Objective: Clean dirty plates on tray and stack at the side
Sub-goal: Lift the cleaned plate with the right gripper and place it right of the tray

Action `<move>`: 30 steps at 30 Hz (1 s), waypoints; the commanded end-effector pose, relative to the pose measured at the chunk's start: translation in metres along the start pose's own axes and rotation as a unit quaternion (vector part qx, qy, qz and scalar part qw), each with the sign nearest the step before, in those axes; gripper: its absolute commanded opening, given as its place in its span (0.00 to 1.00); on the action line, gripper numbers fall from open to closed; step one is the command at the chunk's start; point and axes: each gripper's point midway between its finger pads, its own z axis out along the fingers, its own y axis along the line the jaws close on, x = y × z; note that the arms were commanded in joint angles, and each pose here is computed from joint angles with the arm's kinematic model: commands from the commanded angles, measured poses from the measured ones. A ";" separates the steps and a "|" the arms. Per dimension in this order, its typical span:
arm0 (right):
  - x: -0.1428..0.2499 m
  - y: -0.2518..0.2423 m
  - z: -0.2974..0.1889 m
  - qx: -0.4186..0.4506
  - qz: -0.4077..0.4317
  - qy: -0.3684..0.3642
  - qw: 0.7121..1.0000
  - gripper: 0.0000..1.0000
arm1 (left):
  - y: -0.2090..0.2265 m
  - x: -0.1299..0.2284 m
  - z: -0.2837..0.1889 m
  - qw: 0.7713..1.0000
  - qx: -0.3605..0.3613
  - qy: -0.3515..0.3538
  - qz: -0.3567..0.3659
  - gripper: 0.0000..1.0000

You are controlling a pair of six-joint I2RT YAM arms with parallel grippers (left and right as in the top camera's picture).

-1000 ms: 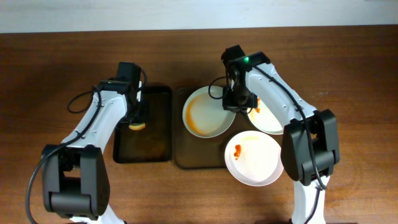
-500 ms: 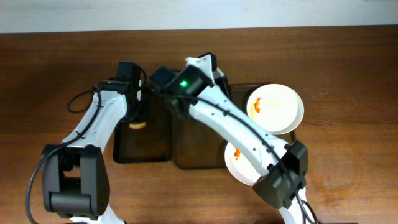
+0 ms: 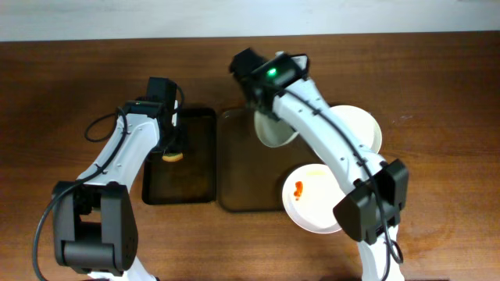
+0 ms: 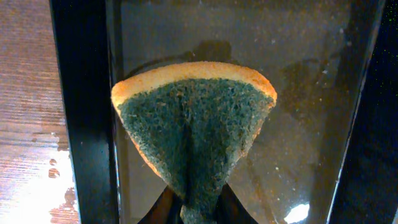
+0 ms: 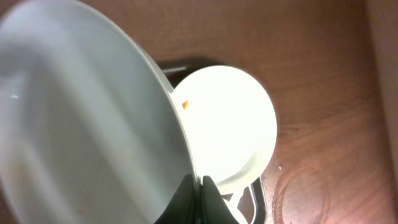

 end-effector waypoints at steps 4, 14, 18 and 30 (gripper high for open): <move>-0.022 -0.156 0.089 -0.197 0.162 0.171 0.952 0.04 | 0.001 0.000 -0.004 1.000 -0.001 -0.005 -0.005 0.09; 0.107 -0.364 0.195 -0.063 0.373 0.276 0.884 0.04 | 0.001 -0.001 -0.004 1.000 -0.001 -0.007 -0.005 0.09; 0.133 -0.363 0.207 -0.094 0.396 0.295 0.864 0.23 | 0.001 0.000 -0.004 1.000 -0.001 -0.006 -0.005 0.08; 0.095 -0.213 0.000 -0.233 0.126 0.212 0.941 0.39 | 0.001 0.000 -0.004 1.000 -0.001 -0.006 -0.005 0.09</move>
